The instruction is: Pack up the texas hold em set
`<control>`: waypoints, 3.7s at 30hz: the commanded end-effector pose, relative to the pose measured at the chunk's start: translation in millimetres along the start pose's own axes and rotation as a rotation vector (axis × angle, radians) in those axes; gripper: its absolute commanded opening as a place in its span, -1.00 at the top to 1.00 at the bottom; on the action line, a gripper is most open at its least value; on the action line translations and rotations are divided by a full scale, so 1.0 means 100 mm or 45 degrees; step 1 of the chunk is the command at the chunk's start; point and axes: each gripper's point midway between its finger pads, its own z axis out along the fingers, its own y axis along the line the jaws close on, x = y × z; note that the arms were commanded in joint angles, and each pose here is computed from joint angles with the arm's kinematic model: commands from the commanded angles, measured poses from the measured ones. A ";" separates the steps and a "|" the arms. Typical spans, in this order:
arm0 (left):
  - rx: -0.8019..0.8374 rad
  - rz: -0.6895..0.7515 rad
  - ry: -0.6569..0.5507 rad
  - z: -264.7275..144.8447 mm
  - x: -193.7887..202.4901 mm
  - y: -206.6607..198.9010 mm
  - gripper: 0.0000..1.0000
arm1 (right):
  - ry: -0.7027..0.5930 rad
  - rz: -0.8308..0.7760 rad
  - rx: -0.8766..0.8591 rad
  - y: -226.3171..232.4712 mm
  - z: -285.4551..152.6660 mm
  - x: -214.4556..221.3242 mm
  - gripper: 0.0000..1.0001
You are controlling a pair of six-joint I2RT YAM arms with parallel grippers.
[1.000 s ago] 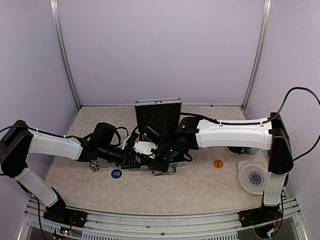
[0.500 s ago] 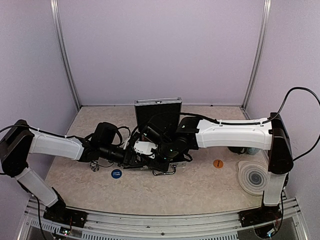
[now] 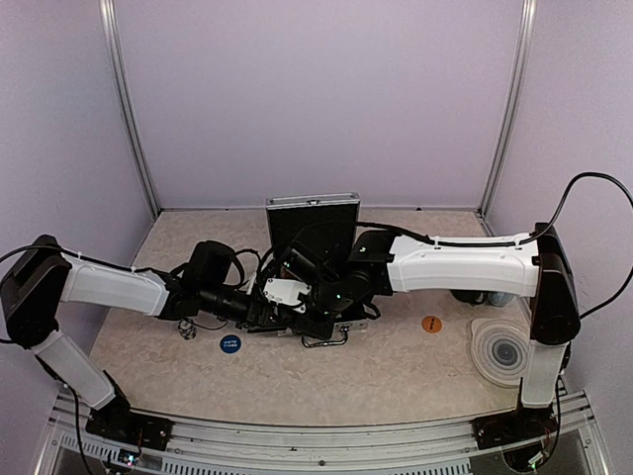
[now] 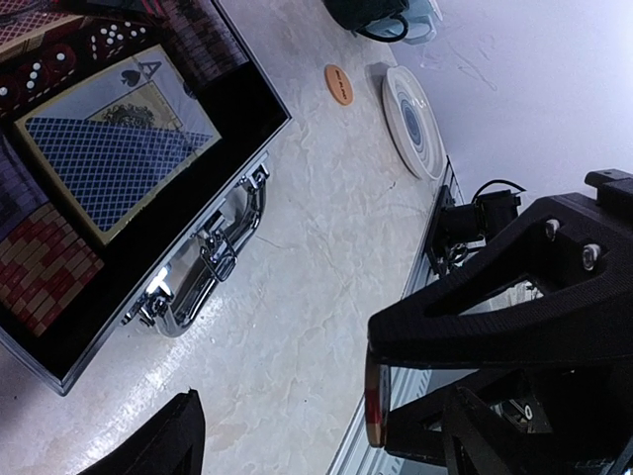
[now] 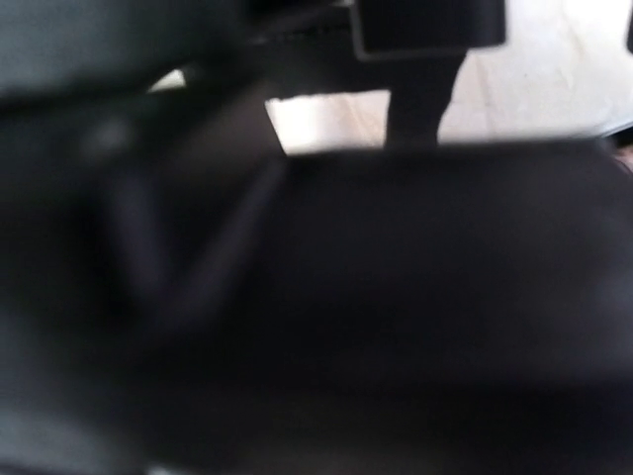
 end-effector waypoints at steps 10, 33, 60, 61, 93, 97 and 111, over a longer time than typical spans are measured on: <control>0.058 0.034 0.008 0.08 -0.06 -0.13 -0.53 | -0.053 0.001 0.001 -0.02 -0.03 -0.15 0.17; 0.109 0.046 0.012 0.11 -0.08 -0.24 1.00 | -0.049 -0.001 0.025 -0.06 -0.08 -0.14 0.12; -0.793 0.876 0.157 -0.34 -0.89 0.17 1.00 | -0.428 0.384 0.370 -0.87 -0.98 0.35 -0.81; -0.800 0.917 0.178 -0.31 -0.89 0.19 1.00 | -0.421 0.382 0.371 -0.86 -0.97 0.38 -0.81; -0.933 1.302 0.516 0.06 -0.45 0.37 1.00 | -0.443 0.373 0.384 -0.84 -1.05 0.47 -0.82; -1.010 1.328 0.440 -0.04 -0.57 0.31 1.00 | -0.430 0.374 0.379 -0.83 -1.02 0.48 -0.82; -0.851 1.322 0.546 0.10 -0.25 0.26 1.00 | -0.418 0.367 0.369 -0.83 -0.99 0.46 -0.82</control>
